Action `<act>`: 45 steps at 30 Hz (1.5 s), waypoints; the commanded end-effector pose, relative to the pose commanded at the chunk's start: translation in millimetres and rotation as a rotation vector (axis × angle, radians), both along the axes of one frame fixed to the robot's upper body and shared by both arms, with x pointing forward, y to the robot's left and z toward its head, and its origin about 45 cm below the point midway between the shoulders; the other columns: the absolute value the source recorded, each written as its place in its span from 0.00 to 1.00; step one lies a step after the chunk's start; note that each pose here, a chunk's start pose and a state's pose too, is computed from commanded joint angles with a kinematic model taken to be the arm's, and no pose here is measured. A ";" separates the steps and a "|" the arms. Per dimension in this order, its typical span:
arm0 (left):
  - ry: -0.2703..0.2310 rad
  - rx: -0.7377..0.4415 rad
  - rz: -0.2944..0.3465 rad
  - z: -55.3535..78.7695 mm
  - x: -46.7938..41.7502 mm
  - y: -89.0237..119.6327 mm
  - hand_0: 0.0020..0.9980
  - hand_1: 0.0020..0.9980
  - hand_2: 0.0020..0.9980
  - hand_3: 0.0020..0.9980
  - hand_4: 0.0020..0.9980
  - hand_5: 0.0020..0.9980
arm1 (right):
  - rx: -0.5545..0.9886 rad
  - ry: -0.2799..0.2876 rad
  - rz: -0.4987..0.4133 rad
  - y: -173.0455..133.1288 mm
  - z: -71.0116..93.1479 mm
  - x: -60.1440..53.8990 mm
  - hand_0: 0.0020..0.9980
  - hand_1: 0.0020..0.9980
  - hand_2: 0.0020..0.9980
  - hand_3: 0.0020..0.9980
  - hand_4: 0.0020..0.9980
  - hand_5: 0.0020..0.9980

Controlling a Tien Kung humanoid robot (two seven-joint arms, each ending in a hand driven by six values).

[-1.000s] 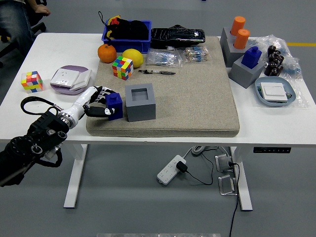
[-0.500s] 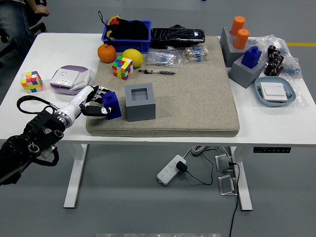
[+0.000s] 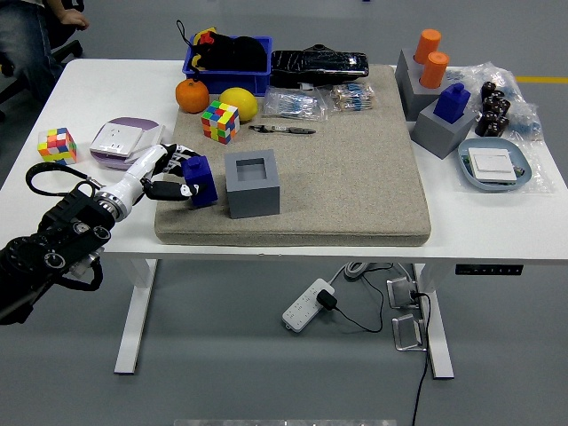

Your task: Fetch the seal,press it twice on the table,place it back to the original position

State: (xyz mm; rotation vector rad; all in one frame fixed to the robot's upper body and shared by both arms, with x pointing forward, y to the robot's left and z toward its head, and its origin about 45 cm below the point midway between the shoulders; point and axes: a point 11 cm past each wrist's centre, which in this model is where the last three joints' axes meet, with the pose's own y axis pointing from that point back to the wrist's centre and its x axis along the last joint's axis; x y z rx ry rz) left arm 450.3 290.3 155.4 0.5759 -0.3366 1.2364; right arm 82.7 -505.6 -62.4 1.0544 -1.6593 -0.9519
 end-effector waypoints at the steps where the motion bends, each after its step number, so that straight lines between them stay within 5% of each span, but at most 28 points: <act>1: -0.014 0.006 -0.004 6.1 3.2 0.8 0.63 0.50 0.49 0.59 0.69 0.00 | -0.001 0.001 0.001 -0.5 0.2 0.1 0.82 0.72 0.69 0.70 0.74 0.51; 12: -0.189 -0.024 -0.007 85.8 36.3 3.1 0.63 0.51 0.49 0.59 0.69 0.00 | -0.008 0.005 0.004 -3.5 1.8 0.6 0.82 0.72 0.69 0.70 0.74 0.51; 19: -0.235 -0.081 -0.108 108.8 35.8 -36.6 0.63 0.50 0.49 0.59 0.69 0.00 | -0.011 0.004 0.003 -4.6 2.5 0.6 0.82 0.72 0.69 0.70 0.74 0.51; 23: -0.229 -0.095 -0.183 108.6 29.9 -66.0 0.63 0.50 0.49 0.59 0.69 0.00 | -0.005 0.010 0.005 -2.3 0.6 -2.1 0.82 0.72 0.69 0.70 0.74 0.51; 29: -0.185 -0.075 -0.228 89.3 23.8 -87.1 0.62 0.50 0.49 0.59 0.69 0.00 | -0.011 0.002 0.007 -3.7 2.4 1.9 0.82 0.72 0.69 0.70 0.74 0.51; 45: -0.102 -0.010 -0.191 56.5 25.2 -78.1 0.62 0.50 0.49 0.59 0.70 0.00 | -0.007 0.001 0.002 -2.9 1.8 0.9 0.82 0.72 0.69 0.70 0.74 0.51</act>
